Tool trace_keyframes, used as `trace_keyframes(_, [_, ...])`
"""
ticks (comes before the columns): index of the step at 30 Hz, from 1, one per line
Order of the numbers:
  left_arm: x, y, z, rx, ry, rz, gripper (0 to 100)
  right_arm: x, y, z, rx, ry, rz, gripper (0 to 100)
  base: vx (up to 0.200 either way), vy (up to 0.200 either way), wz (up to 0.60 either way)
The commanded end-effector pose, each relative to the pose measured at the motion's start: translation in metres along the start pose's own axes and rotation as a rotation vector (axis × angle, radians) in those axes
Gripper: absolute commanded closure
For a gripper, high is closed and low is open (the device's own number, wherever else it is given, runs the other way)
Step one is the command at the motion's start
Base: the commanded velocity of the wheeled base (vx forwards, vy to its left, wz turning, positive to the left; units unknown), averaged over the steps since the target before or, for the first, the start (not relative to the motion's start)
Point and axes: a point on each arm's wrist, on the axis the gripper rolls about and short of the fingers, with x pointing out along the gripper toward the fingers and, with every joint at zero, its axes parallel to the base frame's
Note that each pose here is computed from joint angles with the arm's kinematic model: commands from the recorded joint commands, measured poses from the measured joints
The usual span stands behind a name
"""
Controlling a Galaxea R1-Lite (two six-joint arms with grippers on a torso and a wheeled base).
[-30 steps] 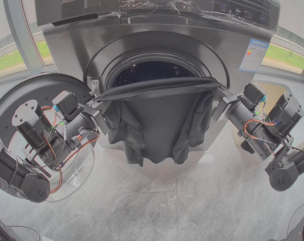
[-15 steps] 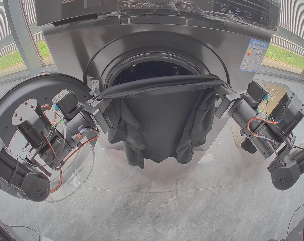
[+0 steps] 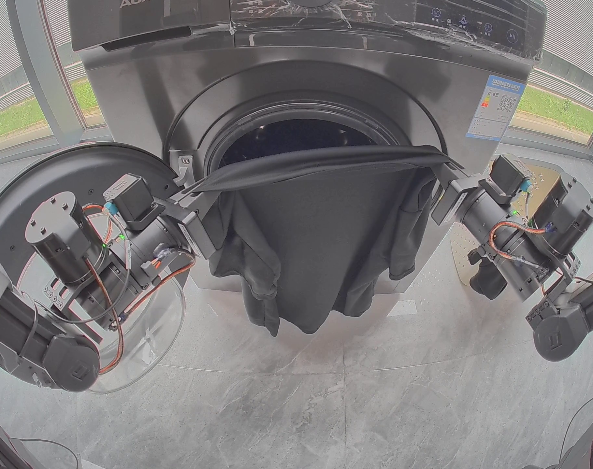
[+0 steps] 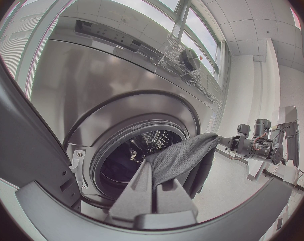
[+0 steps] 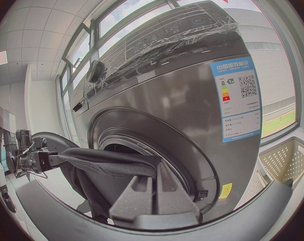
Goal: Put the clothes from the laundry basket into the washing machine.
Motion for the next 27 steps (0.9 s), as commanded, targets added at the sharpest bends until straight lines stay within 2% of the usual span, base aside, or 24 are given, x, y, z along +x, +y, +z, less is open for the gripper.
trace_keyframes(1, [0.0, 0.0, -0.001, -0.001, 0.002, -0.001, 100, 0.0, -0.001, 0.001, 0.0, -0.003, -0.002, 100, 0.0, 0.0, 0.0])
trace_keyframes(10, [0.0, 0.0, -0.001, -0.001, 0.002, -0.001, 100, 0.0, 0.0, 0.0, 0.0, -0.003, 0.001, 100, 0.0, 0.0, 0.0])
trace_keyframes(13, [0.001, -0.004, 0.0, -0.008, -0.002, -0.016, 100, 0.0, 0.003, 0.001, 0.004, -0.002, 0.009, 100, 0.0, 0.0, 0.0])
trace_keyframes(15, [0.0, -0.013, 0.0, -0.016, 0.0, -0.043, 100, -0.003, 0.005, 0.0, 0.006, 0.006, 0.017, 100, 0.0, 0.0, 0.0])
trace_keyframes(17, [0.003, -0.03, 0.0, -0.038, -0.003, -0.099, 100, -0.007, 0.009, -0.005, 0.008, 0.036, 0.031, 100, 0.0, 0.0, 0.0])
trace_keyframes(19, [0.008, -0.039, 0.0, -0.045, -0.007, -0.128, 100, -0.011, 0.012, -0.014, 0.008, 0.075, 0.046, 100, 0.0, 0.0, 0.0])
trace_keyframes(21, [0.01, -0.044, 0.0, -0.052, -0.011, -0.148, 100, -0.016, 0.013, -0.028, 0.008, 0.132, 0.06, 100, 0.0, 0.0, 0.0])
trace_keyframes(22, [0.014, -0.053, 0.0, -0.06, -0.018, -0.175, 100, -0.024, 0.015, -0.045, 0.004, 0.202, 0.081, 100, 0.0, 0.0, 0.0])
trace_keyframes(26, [0.025, -0.057, 0.003, -0.068, -0.046, -0.187, 100, -0.035, 0.02, -0.071, 0.007, 0.305, 0.132, 100, 0.0, 0.0, 0.0])
trace_keyframes(27, [0.028, -0.057, 0.004, -0.068, -0.054, -0.188, 100, -0.039, 0.023, -0.076, 0.006, 0.331, 0.142, 0, 0.0, 0.0, 0.0])
